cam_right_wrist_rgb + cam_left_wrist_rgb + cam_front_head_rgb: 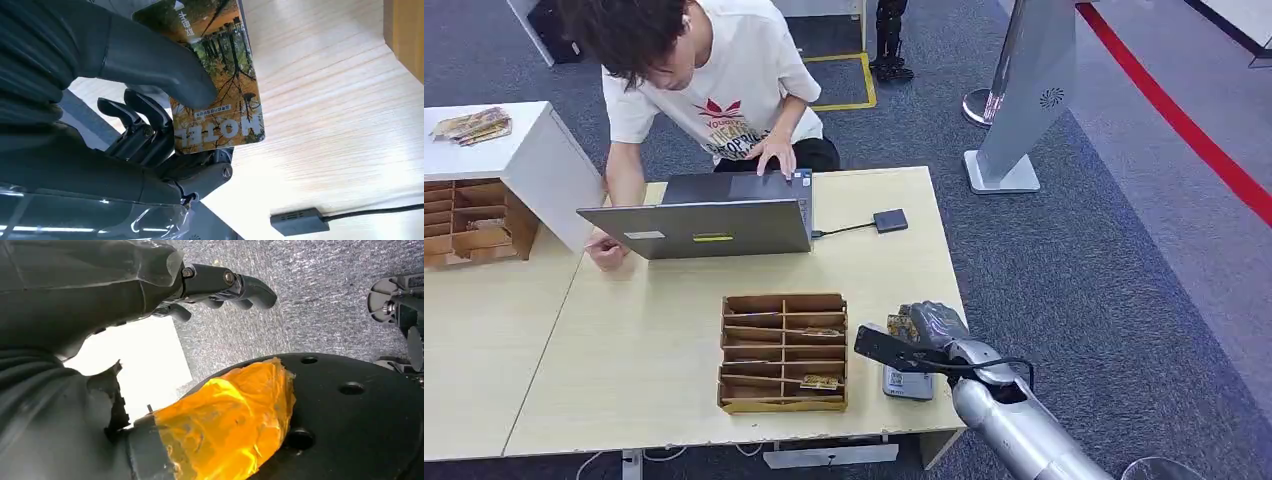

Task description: Pass the card to the sensor for recognition and then transmit it.

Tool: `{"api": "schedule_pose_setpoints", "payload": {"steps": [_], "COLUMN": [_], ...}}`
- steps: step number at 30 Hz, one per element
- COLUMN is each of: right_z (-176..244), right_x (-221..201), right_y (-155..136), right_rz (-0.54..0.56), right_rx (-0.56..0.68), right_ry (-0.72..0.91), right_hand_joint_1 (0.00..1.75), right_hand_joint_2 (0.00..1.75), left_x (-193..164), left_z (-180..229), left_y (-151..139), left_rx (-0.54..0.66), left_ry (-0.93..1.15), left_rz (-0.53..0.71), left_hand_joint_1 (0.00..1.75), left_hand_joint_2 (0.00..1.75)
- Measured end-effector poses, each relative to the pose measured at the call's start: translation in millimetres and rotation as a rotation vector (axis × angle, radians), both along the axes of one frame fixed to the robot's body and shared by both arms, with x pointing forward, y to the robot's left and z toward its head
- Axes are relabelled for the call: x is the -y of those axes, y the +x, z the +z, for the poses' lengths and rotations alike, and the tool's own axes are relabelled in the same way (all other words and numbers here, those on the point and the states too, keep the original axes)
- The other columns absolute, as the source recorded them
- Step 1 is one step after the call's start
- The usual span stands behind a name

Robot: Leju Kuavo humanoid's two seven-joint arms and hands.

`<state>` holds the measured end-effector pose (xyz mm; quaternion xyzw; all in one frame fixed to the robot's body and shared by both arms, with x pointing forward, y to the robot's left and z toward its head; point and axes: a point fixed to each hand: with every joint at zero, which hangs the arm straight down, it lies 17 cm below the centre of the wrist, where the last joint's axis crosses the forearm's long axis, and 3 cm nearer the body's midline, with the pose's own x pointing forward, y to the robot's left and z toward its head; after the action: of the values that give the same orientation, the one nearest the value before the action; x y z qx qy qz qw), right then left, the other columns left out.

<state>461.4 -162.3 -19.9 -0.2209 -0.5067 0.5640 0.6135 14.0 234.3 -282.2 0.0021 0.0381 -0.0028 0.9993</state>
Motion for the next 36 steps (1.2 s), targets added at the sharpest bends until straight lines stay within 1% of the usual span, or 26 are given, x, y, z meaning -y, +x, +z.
{"api": "schedule_pose_setpoints", "payload": {"steps": [36], "right_z": [0.0], "right_x": [-0.1], "right_y": [-1.1], "right_rz": [-0.004], "right_rx": [-0.002], "right_ry": [0.009], "right_hand_joint_1": [1.75], "right_hand_joint_2": [1.75], "left_x": [-0.5], "left_z": [0.0], "left_y": [-0.6], "left_rx": [-0.003], "left_ry": [-0.001], "left_rz": [0.002], "left_hand_joint_1": [0.0], "left_hand_joint_2": [0.0]}}
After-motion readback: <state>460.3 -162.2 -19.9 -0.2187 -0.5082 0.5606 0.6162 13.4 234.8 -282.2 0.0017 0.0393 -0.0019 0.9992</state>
